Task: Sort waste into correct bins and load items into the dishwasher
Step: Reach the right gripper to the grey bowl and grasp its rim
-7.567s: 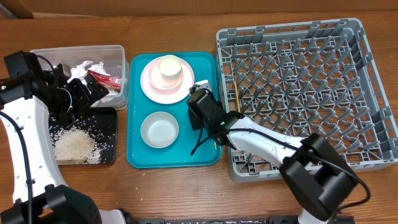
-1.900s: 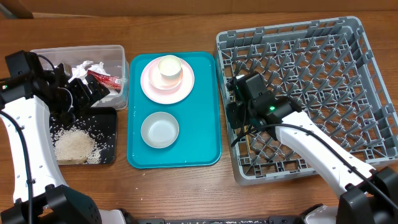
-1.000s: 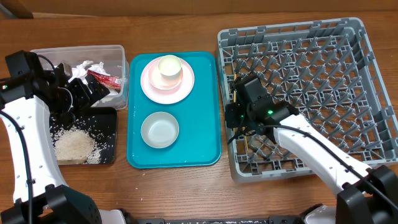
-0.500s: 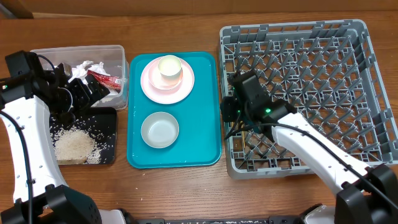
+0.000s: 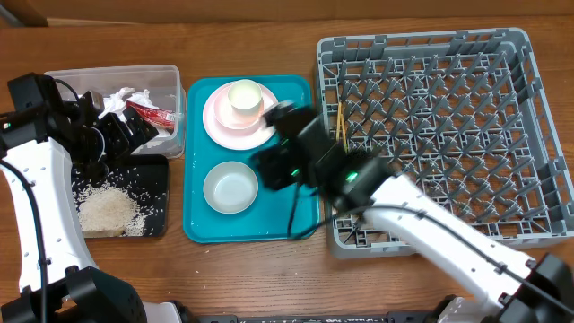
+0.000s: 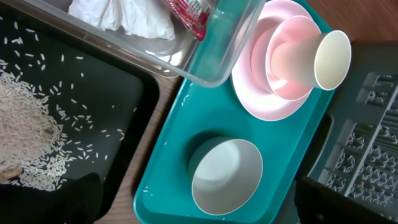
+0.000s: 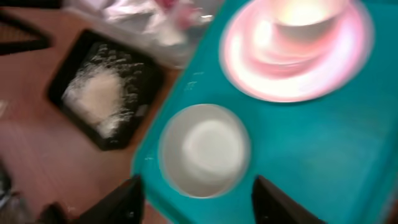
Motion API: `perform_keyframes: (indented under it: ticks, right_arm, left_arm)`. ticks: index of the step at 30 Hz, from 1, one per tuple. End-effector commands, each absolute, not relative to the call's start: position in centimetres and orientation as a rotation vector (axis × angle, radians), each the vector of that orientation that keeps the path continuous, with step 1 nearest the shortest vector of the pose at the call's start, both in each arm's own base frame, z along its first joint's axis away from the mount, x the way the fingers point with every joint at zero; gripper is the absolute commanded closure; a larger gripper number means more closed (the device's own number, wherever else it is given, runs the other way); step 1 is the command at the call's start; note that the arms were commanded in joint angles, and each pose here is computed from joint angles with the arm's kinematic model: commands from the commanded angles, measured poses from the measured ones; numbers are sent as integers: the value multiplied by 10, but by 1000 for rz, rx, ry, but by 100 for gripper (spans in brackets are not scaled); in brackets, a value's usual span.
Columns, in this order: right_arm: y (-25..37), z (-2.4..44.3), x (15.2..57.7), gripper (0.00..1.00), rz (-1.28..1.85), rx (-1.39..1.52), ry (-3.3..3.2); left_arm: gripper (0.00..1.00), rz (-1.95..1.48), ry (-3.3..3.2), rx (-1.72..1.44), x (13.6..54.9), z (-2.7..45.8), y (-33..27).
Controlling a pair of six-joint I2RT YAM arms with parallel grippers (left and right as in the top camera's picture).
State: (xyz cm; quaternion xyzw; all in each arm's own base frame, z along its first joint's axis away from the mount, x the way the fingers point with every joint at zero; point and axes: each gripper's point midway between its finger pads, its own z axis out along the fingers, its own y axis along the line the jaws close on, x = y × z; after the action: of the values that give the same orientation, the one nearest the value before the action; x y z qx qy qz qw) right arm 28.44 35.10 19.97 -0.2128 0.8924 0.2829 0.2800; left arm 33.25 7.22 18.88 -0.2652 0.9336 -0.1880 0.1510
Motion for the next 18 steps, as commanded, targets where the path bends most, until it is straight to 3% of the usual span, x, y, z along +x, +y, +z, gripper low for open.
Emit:
perform_keyframes:
  ticks: [1, 6, 10, 18]
  right_arm:
    - [393, 195, 256, 34, 797, -749, 2322]
    - [432, 170, 240, 38, 807, -836, 2276]
    - [442, 117, 238, 45, 673, -948, 2309]
    - [448, 66, 241, 52, 612, -1027, 2338]
  left_arm:
    - [0, -515, 2653, -720, 335, 201, 73]
    - [0, -515, 2653, -720, 335, 201, 73]
    - [0, -515, 2653, -720, 335, 201, 73]
    - [0, -515, 2653, -721, 335, 201, 73]
